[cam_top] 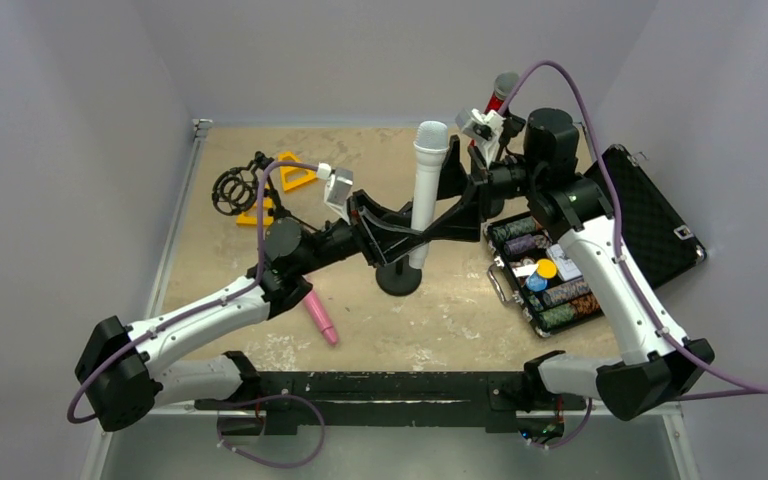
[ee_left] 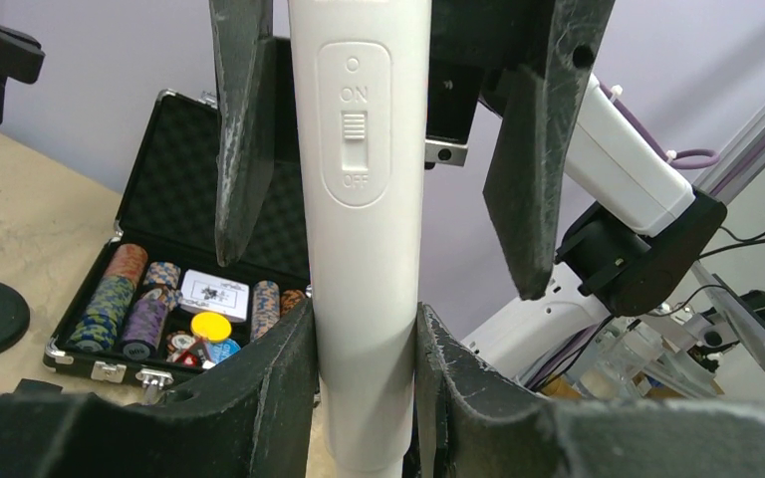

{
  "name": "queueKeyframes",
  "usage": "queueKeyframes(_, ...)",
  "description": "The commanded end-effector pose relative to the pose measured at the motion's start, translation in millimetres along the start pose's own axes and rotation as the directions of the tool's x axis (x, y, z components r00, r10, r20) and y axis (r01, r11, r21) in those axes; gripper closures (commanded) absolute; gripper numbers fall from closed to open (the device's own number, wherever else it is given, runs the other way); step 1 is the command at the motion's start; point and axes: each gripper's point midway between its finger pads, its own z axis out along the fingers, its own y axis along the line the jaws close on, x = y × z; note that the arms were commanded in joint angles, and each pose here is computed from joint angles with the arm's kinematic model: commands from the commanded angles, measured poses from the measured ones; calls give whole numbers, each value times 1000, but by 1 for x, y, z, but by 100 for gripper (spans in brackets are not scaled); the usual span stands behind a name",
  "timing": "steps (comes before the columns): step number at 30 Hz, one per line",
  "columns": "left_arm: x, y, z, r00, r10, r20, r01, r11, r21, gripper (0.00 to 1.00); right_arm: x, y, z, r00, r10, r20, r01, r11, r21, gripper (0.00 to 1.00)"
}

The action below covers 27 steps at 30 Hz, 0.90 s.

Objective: Attach the microphones to the stand

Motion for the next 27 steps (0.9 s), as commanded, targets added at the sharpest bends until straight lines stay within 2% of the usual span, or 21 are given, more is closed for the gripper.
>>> queueKeyframes(1, -33, -26, 10, 994, 45, 104, -53, 996, 72, 100, -13, 17, 1, 1000, 21, 23, -19, 998, -65, 8)
queueKeyframes(5, -30, -28, 12, 994, 48, 96, -55, 996, 75, 100, -7, 16, 1, 998, 50, 25, -48, 996, -76, 21)
queueKeyframes(8, -29, -29, 12, 994, 48, 94, -55, 995, 77, 100, -5, 17, 1, 998, 48, 27, -46, 996, -80, 44)
queueKeyframes(11, -28, -30, 12, 995, 45, 92, -53, 995, 80, 100, -4, 16, 2, 998, 54, 27, -52, 995, -85, 75)
queueKeyframes(14, -26, -31, 12, 996, 35, 82, -41, 996, 81, 100, -4, 18, 1, 999, 48, 25, -45, 994, -98, 95)
queueKeyframes(15, -25, -30, 10, 996, 29, 80, -36, 996, 78, 95, -4, 19, 1, 999, 45, 23, -42, 994, -103, 98)
queueKeyframes(17, -24, -29, 6, 997, 11, 79, -16, 998, 63, 79, -4, 21, 0, 999, 27, 23, -24, 994, -108, 100)
queueKeyframes(20, -22, -29, -11, 997, 1, 79, -4, 999, 34, 36, 0, 20, -1, 999, -26, 21, 28, 995, -92, 100)
queueKeyframes(21, -23, -28, -18, 997, 3, 82, -5, 1000, 20, 28, 1, 20, -1, 999, -43, 19, 45, 996, -83, 100)
queueKeyframes(23, -22, -27, -31, 997, 3, 72, -3, 1000, -3, 20, 6, 18, -2, 997, -73, 14, 73, 995, -63, 100)
queueKeyframes(27, -30, -36, -46, 999, 42, 30, -41, 999, -31, 14, 17, 14, -3, 995, -101, 0, 101, 994, -44, 100)
